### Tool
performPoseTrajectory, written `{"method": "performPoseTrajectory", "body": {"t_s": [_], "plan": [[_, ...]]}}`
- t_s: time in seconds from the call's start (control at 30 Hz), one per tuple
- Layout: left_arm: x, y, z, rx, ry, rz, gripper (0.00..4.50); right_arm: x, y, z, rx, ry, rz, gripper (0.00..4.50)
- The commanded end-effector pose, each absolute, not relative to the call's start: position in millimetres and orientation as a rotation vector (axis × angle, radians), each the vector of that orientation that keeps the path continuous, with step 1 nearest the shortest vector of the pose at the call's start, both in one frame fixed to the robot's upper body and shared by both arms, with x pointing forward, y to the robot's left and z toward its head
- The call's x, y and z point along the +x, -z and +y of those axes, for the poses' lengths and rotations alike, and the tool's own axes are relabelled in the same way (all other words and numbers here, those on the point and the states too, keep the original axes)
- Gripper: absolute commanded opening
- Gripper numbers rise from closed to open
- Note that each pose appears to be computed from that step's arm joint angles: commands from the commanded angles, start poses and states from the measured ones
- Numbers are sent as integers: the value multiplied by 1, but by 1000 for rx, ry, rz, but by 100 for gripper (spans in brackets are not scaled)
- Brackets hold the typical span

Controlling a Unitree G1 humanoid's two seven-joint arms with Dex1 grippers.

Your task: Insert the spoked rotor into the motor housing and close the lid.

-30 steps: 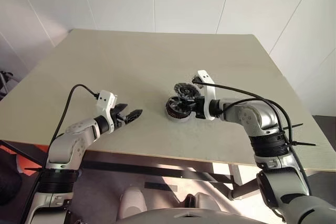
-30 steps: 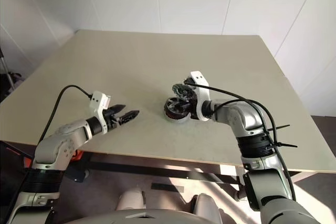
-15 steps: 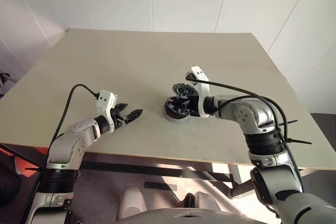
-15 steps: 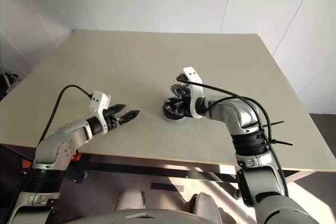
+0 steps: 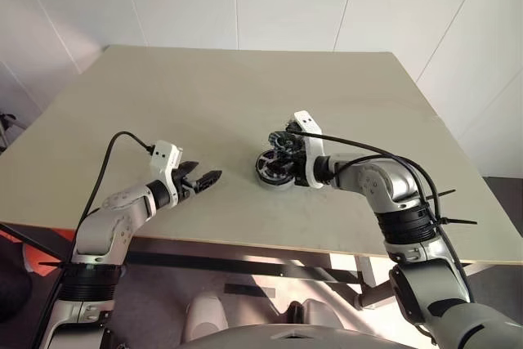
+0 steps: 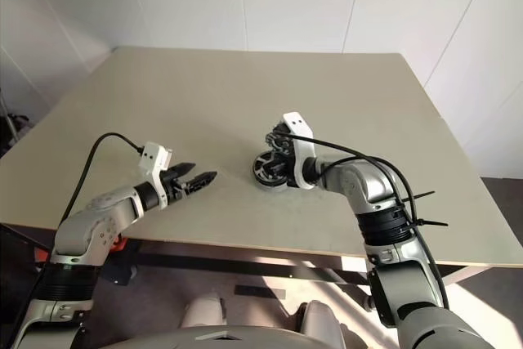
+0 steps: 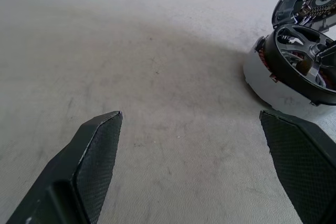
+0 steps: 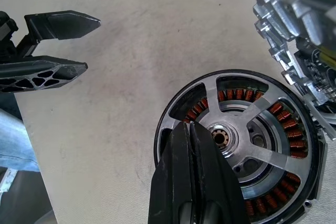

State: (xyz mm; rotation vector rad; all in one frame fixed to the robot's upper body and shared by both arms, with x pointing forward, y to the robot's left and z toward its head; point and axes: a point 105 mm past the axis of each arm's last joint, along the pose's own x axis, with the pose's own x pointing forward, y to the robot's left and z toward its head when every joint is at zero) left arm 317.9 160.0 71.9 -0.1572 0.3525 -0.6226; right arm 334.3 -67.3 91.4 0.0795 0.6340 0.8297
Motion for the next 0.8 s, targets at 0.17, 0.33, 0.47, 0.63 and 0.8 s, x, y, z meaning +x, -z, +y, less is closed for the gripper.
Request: {"method": "performPoseTrajectory", "body": {"t_s": [0.17, 0.33, 0.47, 0.63, 0.8], "plan": [[320, -84, 162, -139, 621, 306, 443, 336, -104, -70, 63, -823, 599, 2], [319, -82, 160, -143, 626, 310, 443, 337, -126, -65, 69, -854, 539, 2], [318, -80, 157, -147, 631, 314, 443, 342, -132, -65, 77, -847, 520, 2], [319, -80, 157, -148, 630, 315, 443, 353, -121, -67, 82, -796, 533, 2], [319, -82, 160, -145, 624, 314, 443, 345, -125, -64, 83, -838, 533, 2]]}}
